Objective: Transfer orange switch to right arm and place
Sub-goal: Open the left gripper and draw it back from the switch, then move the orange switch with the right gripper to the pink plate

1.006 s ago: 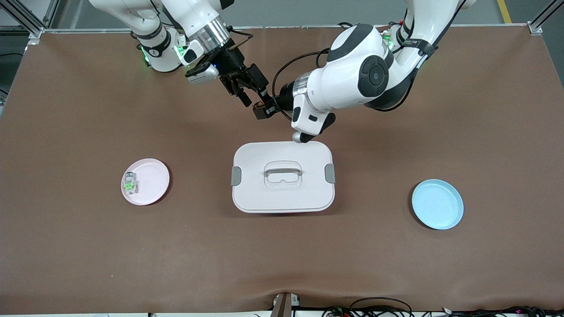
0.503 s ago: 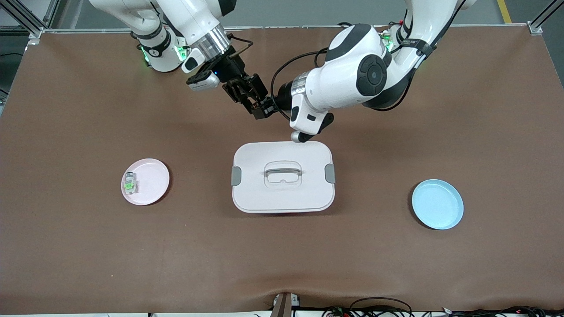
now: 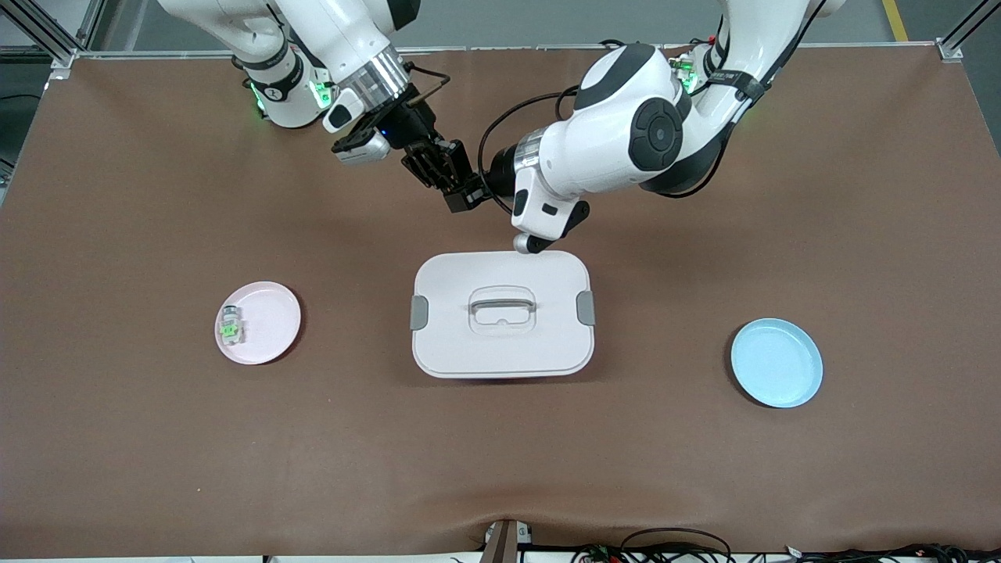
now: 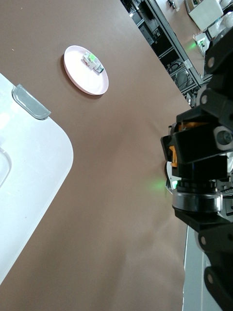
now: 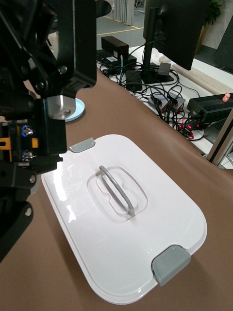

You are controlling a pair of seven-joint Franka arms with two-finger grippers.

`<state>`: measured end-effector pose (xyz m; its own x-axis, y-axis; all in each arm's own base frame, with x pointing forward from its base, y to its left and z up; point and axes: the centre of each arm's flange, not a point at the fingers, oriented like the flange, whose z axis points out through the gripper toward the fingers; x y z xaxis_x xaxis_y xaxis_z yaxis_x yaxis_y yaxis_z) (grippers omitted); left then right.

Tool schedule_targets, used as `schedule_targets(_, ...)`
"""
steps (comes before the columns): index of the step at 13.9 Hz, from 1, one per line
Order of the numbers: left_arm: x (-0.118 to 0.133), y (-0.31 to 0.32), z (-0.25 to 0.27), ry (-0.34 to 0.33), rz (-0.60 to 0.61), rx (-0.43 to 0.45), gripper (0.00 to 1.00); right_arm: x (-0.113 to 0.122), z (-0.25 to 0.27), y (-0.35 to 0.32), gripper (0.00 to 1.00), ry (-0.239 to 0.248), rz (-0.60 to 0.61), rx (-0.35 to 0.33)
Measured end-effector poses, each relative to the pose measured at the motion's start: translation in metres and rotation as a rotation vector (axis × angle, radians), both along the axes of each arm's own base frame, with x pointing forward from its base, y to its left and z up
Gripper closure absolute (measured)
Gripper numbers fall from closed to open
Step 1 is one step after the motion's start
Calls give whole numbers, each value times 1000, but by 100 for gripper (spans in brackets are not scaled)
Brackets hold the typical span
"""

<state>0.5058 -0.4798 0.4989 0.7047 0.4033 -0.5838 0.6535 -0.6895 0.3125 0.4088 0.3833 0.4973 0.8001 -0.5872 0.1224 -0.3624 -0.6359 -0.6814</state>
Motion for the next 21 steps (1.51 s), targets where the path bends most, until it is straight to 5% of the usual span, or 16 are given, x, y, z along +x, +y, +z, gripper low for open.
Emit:
schedule_targets(3, 0, 0, 0, 0, 0, 0, 28, 0, 0, 0, 67, 0, -1, 1)
schedule_targets(6, 0, -1, 2, -4, 0, -4, 2, -1, 0, 1, 67, 9, -11, 10)
schedule_targets(9, 7, 4, 10, -24, 13, -9, 0, -1, 0, 2, 67, 11, -14, 13)
schedule_targets(14, 66, 67, 31, -184, 112, 85, 0, 0, 1, 2, 67, -3, 0, -1)
schedule_targets(17, 107, 130, 32, -281, 175, 186, 0, 4, -5, -1, 67, -49, 123, -122)
schedule_targets(21, 128, 175, 20, -426, 96, 410, 0, 25, -3, -19, 67, -54, 403, -363)
